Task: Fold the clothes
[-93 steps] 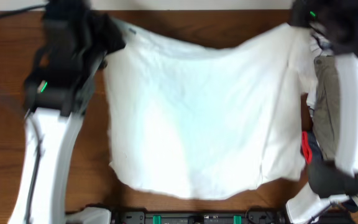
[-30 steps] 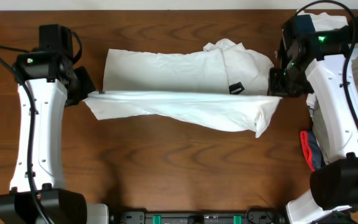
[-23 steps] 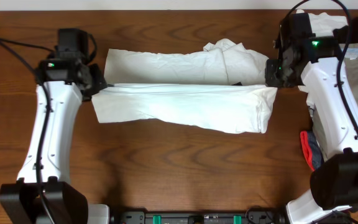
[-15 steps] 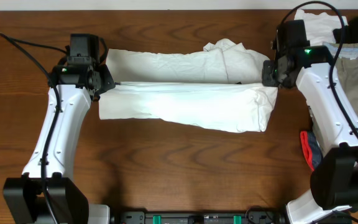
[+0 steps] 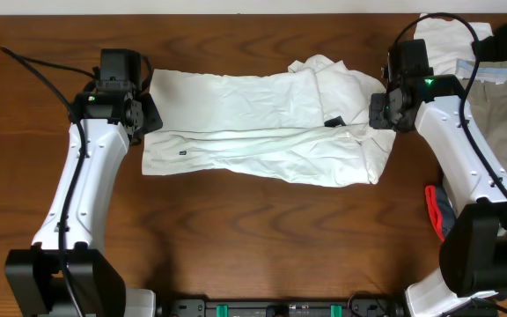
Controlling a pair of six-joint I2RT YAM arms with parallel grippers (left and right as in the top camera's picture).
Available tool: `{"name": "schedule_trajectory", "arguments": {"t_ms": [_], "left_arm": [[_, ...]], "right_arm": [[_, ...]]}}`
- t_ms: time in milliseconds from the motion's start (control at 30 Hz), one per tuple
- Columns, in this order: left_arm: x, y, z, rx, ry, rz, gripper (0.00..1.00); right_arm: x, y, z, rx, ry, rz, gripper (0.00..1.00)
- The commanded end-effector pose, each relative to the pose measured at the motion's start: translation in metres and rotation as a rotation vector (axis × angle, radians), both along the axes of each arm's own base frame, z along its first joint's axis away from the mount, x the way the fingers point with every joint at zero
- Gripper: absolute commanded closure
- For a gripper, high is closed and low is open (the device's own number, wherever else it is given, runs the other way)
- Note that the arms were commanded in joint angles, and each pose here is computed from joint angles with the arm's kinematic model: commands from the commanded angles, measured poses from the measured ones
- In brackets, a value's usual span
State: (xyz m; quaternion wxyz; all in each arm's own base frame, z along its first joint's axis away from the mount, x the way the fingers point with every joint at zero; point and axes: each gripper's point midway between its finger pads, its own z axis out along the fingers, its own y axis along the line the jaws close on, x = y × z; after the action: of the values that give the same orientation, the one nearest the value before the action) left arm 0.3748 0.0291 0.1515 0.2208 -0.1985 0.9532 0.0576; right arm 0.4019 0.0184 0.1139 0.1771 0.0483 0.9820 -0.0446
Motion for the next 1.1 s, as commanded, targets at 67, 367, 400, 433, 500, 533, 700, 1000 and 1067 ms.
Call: {"name": "schedule_trajectory", "arguments": {"t_ms": [67, 367, 400, 433, 500, 533, 700, 1000, 1067], "left_arm": [[-0.015, 0.002, -0.011, 0.007, 0.081, -0.003, 0.55], [-0.045, -0.027, -0.053, -0.154, 0.226, -0.055, 0.62], [-0.047, -0.027, -0.06, -0.154, 0.237, -0.055, 0.63], [-0.05, -0.027, -0.065, -0.156, 0.245, -0.055, 0.63], [-0.052, -0.028, -0.073, -0.161, 0.256, -0.056, 0.63], [-0.052, -0.031, -0.077, -0.173, 0.259, -0.061, 0.64], [-0.045, -0.044, -0.088, -0.204, 0.224, -0.095, 0.64], [-0.052, -0.055, -0.105, -0.2, 0.229, -0.131, 0.63], [-0.054, -0.056, -0.105, -0.199, 0.237, -0.132, 0.63]], "right_arm": [[-0.01, 0.012, -0.003, 0.084, 0.044, 0.022, 0.71], [-0.049, 0.046, -0.028, 0.184, 0.196, 0.143, 0.8], [-0.051, 0.047, -0.031, 0.184, 0.201, 0.147, 0.8], [-0.052, 0.048, -0.034, 0.183, 0.203, 0.15, 0.8], [-0.055, 0.05, -0.04, 0.184, 0.206, 0.156, 0.8], [-0.056, 0.052, -0.042, 0.189, 0.207, 0.16, 0.8], [-0.06, 0.071, -0.054, 0.263, 0.203, 0.198, 0.8], [-0.059, 0.072, -0.063, 0.262, 0.185, 0.205, 0.81], [-0.059, 0.072, -0.063, 0.262, 0.185, 0.205, 0.8]]}}
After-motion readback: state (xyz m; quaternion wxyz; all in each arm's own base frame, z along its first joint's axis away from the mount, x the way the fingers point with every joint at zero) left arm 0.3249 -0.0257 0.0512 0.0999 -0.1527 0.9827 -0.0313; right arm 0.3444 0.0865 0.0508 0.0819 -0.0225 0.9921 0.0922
